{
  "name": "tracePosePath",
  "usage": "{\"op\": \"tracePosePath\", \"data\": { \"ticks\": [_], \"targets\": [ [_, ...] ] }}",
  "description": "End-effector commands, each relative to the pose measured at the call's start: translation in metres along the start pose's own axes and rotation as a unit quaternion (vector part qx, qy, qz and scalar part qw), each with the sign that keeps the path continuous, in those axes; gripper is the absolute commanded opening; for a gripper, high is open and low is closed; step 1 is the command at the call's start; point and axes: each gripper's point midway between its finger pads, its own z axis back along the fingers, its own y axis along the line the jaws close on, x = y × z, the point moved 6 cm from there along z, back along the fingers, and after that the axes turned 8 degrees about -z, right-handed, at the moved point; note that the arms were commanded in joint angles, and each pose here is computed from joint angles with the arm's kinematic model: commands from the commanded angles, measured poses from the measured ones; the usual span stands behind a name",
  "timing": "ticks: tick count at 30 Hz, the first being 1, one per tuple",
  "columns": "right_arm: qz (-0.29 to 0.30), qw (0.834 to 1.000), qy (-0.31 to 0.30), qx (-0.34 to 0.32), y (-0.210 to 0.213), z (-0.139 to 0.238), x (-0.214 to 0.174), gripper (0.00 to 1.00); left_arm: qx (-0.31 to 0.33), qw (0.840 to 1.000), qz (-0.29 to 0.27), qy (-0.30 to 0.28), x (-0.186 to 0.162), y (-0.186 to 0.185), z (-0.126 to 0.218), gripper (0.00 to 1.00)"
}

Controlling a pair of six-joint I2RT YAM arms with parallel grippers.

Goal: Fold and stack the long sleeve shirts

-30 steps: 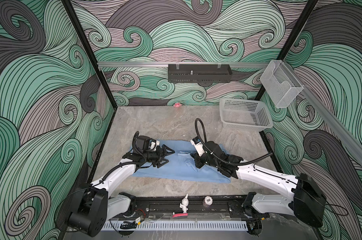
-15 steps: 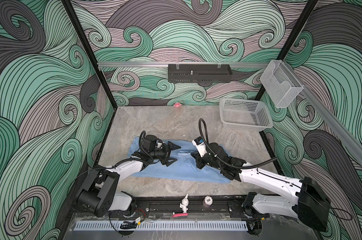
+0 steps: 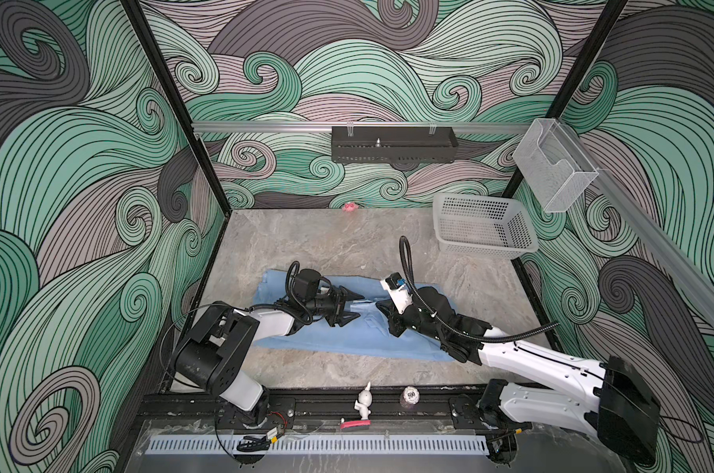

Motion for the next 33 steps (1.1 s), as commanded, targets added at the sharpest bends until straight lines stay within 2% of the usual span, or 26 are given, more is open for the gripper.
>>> {"op": "tracePosePath", "data": {
  "ticks": [1,7,12,15,18,21,24,26,28,30,33],
  "targets": [
    [0.014,1.000,-0.007,0.013,0.005,0.002,-0.002,0.00,-0.041,0.999,-0.028,0.010,-0.002,-0.029,-0.003,0.50],
    [0.013,1.000,0.001,0.005,0.000,0.003,-0.012,0.00,-0.047,0.997,-0.051,0.015,-0.010,-0.042,0.002,0.27],
    [0.009,1.000,-0.005,0.001,-0.001,0.006,-0.011,0.00,-0.032,0.995,-0.087,0.022,-0.020,-0.042,0.011,0.00],
    [0.012,1.000,-0.005,-0.007,-0.002,0.012,-0.009,0.28,-0.024,0.992,-0.121,0.024,-0.028,-0.046,0.019,0.00],
    [0.014,0.999,-0.010,-0.031,-0.007,0.021,-0.005,0.50,0.001,0.984,-0.179,0.020,-0.037,-0.055,0.034,0.00],
    [-0.009,0.997,-0.023,-0.069,-0.020,0.034,0.001,0.63,0.035,0.963,-0.268,0.009,-0.050,-0.072,0.058,0.00],
    [-0.085,0.990,-0.008,-0.109,-0.046,0.044,0.002,0.67,0.065,0.929,-0.364,0.001,-0.071,-0.087,0.085,0.00],
    [-0.152,0.979,0.012,-0.134,-0.067,0.047,-0.002,0.66,0.061,0.907,-0.417,0.008,-0.087,-0.094,0.099,0.00],
    [-0.221,0.962,0.034,-0.155,-0.088,0.047,-0.009,0.65,0.030,0.880,-0.473,0.023,-0.107,-0.102,0.112,0.00],
    [-0.270,0.946,0.051,-0.175,-0.104,0.045,-0.013,0.62,0.006,0.860,-0.509,0.028,-0.123,-0.106,0.123,0.00],
    [-0.318,0.924,0.081,-0.195,-0.120,0.037,-0.017,0.57,-0.041,0.821,-0.568,0.036,-0.150,-0.111,0.142,0.00]
  ]
}}
